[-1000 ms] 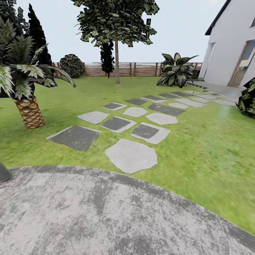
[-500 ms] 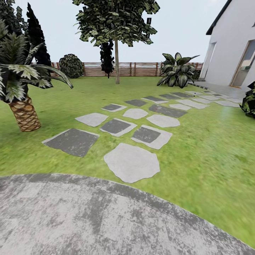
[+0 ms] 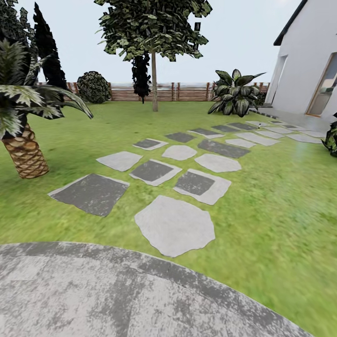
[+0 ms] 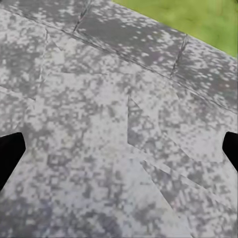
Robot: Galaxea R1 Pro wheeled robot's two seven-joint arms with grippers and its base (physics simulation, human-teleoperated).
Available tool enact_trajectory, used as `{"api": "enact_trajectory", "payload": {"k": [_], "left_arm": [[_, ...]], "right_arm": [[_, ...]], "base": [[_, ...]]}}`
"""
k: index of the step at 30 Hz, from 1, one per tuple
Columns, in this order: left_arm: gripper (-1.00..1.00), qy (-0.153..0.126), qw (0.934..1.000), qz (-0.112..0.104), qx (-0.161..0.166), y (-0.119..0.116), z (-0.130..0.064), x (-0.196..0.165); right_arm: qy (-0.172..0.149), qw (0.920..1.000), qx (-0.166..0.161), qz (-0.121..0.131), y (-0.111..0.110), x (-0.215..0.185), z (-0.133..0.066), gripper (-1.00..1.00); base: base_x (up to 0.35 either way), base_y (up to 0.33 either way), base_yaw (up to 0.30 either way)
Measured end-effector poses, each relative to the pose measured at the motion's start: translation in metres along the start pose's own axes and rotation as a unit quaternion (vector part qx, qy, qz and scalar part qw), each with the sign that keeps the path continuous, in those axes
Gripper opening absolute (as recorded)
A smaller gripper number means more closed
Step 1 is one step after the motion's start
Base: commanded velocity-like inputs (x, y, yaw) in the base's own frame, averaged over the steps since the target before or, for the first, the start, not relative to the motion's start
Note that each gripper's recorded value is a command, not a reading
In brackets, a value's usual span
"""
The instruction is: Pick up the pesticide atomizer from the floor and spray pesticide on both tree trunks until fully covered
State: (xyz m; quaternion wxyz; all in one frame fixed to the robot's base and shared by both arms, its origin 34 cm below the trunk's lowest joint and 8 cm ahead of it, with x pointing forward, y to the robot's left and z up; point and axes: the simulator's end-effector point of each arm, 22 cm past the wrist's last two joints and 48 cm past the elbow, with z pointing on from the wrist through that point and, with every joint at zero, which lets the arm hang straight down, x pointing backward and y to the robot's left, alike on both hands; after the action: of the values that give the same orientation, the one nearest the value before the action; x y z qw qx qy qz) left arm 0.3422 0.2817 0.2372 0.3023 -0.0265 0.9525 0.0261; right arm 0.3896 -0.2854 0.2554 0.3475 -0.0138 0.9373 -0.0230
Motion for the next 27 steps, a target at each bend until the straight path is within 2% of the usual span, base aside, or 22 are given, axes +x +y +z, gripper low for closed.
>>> {"api": "enact_trajectory", "payload": {"k": [27], "left_arm": [[1.00,0.000,1.0000,0.000,-0.001,0.0011,0.0000,-0.0001]], "right_arm": [[0.000,1.0000,-0.001,0.000,0.0014,-0.0001,0.0000,1.00]], "base": [[0.339,0.000,-0.006]]}}
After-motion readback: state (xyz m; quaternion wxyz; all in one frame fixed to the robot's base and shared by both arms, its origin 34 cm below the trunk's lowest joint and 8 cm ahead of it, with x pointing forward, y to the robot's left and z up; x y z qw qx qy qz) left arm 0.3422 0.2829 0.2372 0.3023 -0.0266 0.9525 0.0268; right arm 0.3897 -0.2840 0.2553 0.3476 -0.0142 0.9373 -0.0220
